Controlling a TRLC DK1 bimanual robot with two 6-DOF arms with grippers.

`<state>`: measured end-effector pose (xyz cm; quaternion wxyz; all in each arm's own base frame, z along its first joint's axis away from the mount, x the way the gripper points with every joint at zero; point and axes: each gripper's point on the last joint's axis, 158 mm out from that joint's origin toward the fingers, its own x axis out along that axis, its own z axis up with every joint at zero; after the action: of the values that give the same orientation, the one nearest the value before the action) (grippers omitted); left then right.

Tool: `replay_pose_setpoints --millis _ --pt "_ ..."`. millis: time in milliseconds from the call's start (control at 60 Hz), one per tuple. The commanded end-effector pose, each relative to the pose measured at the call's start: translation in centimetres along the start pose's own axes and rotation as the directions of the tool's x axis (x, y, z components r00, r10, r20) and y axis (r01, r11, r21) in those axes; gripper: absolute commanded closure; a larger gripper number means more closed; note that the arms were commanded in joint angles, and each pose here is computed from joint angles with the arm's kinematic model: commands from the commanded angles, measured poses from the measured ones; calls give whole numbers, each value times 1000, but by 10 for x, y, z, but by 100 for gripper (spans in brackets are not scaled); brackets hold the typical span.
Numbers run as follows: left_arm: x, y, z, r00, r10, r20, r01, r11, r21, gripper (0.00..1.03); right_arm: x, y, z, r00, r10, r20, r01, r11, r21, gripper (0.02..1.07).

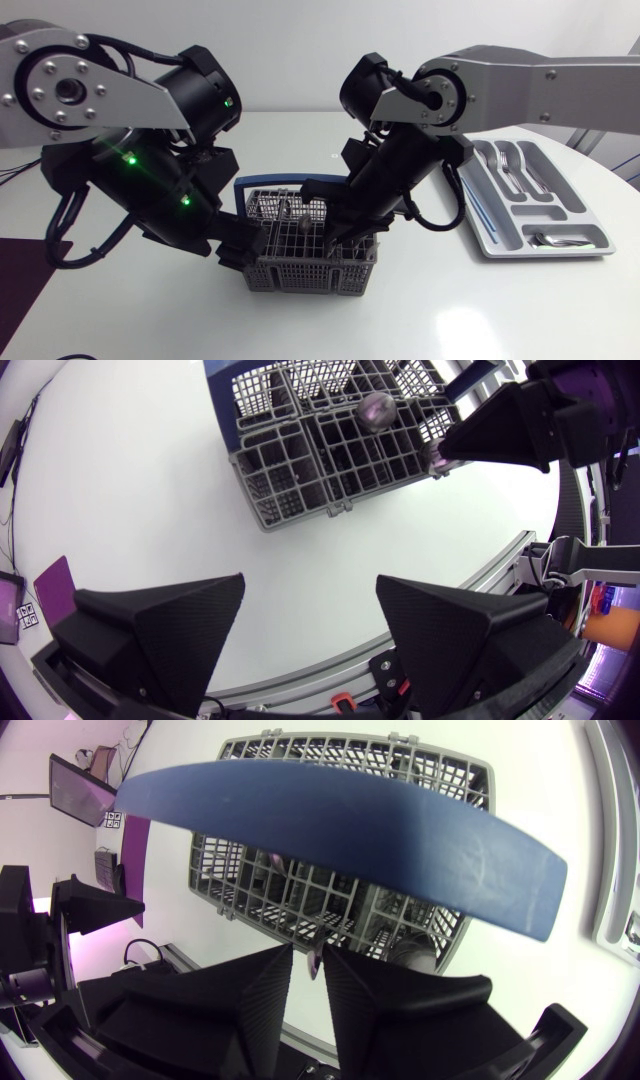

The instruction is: Unload the cutlery basket into the drawer organizer.

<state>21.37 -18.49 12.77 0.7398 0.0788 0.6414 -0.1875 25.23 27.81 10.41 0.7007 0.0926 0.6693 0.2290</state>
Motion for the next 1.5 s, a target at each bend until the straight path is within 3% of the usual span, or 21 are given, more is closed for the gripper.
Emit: replay_pose_setpoints --millis 0,467,1483 --pt "2 -2 -7 1000 -11 -5 11 1000 23 11 5 1 1 1000 -8 -1 8 1000 23 90" --pt "3 -3 -11 1000 -10 -12 11 1000 29 11 10 -3 -5 1000 -20 -9 20 1000 9 101" --pt "6 -8 -15 1000 -12 -24 13 999 34 11 -48 23 -13 989 144 21 -144 989 -20 101"
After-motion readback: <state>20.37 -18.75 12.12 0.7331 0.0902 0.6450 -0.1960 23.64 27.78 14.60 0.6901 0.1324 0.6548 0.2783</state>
